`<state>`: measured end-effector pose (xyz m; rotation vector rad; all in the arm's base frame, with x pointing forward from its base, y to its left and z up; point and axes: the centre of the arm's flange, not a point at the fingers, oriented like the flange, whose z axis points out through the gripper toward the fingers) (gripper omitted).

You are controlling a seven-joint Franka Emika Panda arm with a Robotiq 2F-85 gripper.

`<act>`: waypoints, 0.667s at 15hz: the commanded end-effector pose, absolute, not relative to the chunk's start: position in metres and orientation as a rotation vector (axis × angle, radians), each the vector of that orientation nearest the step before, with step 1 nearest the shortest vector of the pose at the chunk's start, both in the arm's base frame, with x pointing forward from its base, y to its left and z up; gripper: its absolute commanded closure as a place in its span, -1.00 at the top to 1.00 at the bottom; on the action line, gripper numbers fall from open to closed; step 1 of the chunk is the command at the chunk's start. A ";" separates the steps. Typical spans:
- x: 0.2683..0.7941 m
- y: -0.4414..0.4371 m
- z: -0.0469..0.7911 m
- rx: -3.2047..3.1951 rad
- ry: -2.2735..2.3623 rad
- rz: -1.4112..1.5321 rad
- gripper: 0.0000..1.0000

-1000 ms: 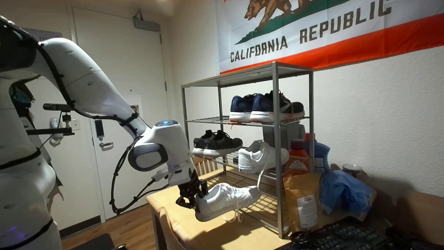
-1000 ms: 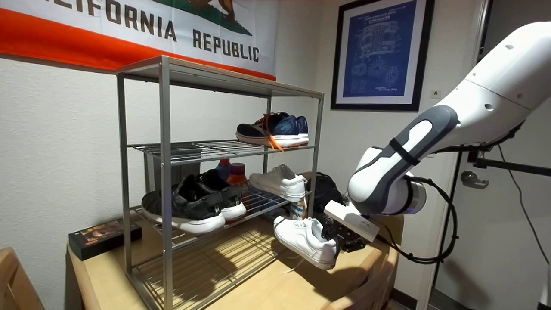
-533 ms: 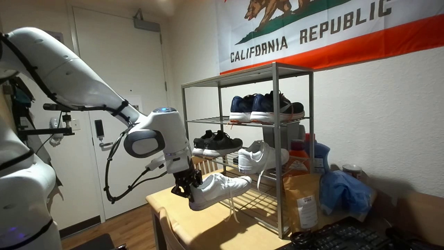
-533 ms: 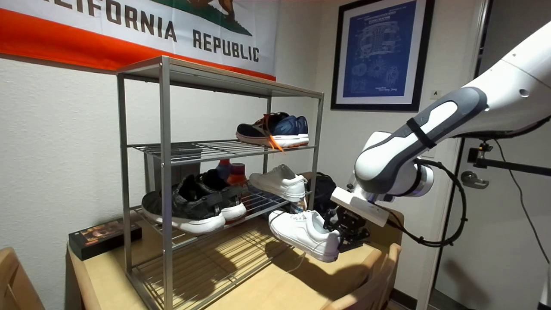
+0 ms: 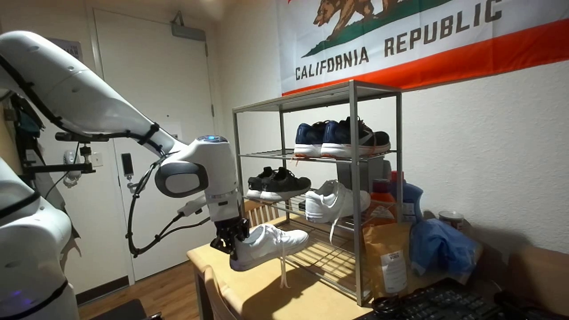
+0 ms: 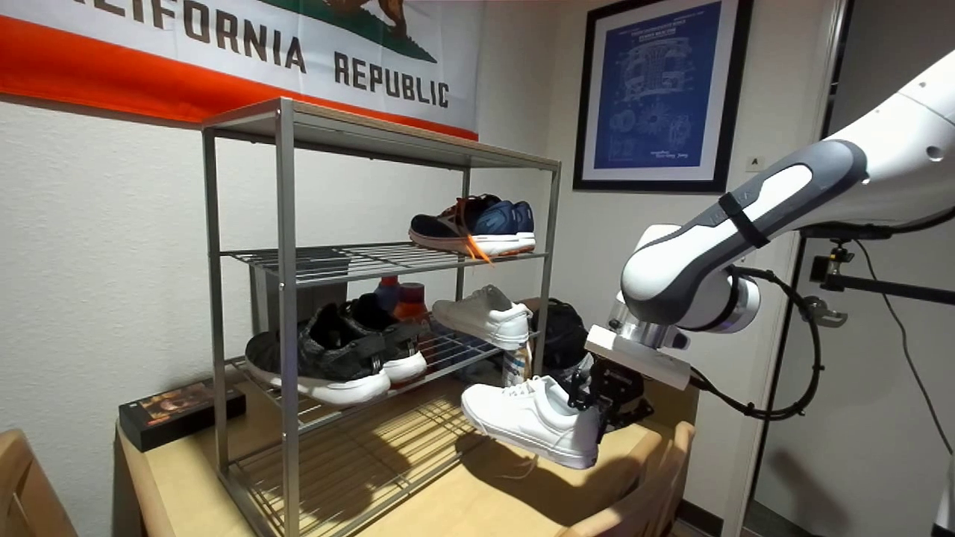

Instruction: Pick up the white tennis shoe from the third shelf and place it on the second shelf

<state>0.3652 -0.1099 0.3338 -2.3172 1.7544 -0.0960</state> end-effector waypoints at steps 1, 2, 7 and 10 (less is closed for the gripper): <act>0.352 -0.102 0.328 -2.378 1.727 -0.050 -0.95; 0.343 -0.099 0.323 -2.419 1.708 -0.041 -0.95; 0.328 -0.100 0.326 -2.469 1.639 -0.074 -0.95; 0.314 -0.103 0.335 -2.458 1.628 -0.114 -0.95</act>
